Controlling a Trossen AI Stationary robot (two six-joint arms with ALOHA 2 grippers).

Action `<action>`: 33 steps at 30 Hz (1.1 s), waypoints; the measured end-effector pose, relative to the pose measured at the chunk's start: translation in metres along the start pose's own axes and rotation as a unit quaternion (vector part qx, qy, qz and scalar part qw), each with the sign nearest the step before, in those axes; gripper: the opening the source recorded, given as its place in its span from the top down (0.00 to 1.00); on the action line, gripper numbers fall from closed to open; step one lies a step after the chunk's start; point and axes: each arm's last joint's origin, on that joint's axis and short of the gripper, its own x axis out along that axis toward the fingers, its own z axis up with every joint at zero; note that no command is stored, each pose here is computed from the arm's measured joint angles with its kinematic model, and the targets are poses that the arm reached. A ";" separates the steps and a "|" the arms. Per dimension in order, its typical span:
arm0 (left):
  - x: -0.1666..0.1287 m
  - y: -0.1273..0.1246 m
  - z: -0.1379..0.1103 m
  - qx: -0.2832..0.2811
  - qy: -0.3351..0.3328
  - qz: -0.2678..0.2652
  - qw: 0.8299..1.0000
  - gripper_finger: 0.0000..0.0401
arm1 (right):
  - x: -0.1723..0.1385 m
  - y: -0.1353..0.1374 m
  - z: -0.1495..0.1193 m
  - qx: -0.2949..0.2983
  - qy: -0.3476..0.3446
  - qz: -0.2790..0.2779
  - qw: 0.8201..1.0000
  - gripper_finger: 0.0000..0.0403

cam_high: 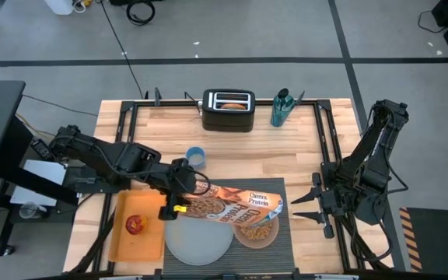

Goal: Arrange a breakfast setting
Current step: Pour the cereal from the cereal box into the light orange bowl

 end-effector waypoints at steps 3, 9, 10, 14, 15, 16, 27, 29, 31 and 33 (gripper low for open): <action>0.000 0.000 0.000 0.000 -0.001 -0.001 1.000 0.57 | 0.000 0.000 0.000 0.000 0.000 0.000 1.000 0.63; 0.000 -0.001 0.001 -0.008 -0.006 -0.005 1.000 0.57 | 0.000 0.000 0.000 0.000 0.000 0.000 1.000 0.63; 0.000 -0.001 0.001 -0.009 -0.006 -0.006 1.000 0.57 | 0.000 0.000 0.000 0.000 0.000 0.000 1.000 0.63; 0.000 -0.001 0.000 -0.010 0.000 -0.004 1.000 0.57 | 0.000 0.000 0.000 0.000 0.000 0.000 1.000 0.63; 0.000 -0.001 0.001 -0.010 -0.004 -0.005 1.000 0.57 | 0.000 0.000 0.000 -0.001 0.000 0.000 1.000 0.63; 0.000 -0.002 0.002 -0.008 -0.010 -0.010 1.000 0.57 | 0.000 0.000 0.000 0.000 0.000 0.000 1.000 0.63; 0.000 0.000 0.003 -0.012 -0.013 -0.006 1.000 0.57 | 0.002 0.002 -0.002 -0.005 0.003 -0.001 1.000 0.63; 0.001 0.000 0.004 -0.012 -0.015 -0.008 1.000 0.57 | 0.002 0.002 -0.002 -0.005 0.003 -0.002 1.000 0.63; 0.002 0.000 0.003 -0.012 -0.008 -0.005 1.000 0.57 | 0.002 0.002 -0.002 -0.005 0.003 -0.002 1.000 0.63; 0.002 0.000 0.004 -0.009 -0.012 -0.005 1.000 0.57 | 0.002 0.002 -0.002 -0.005 0.003 -0.002 1.000 0.63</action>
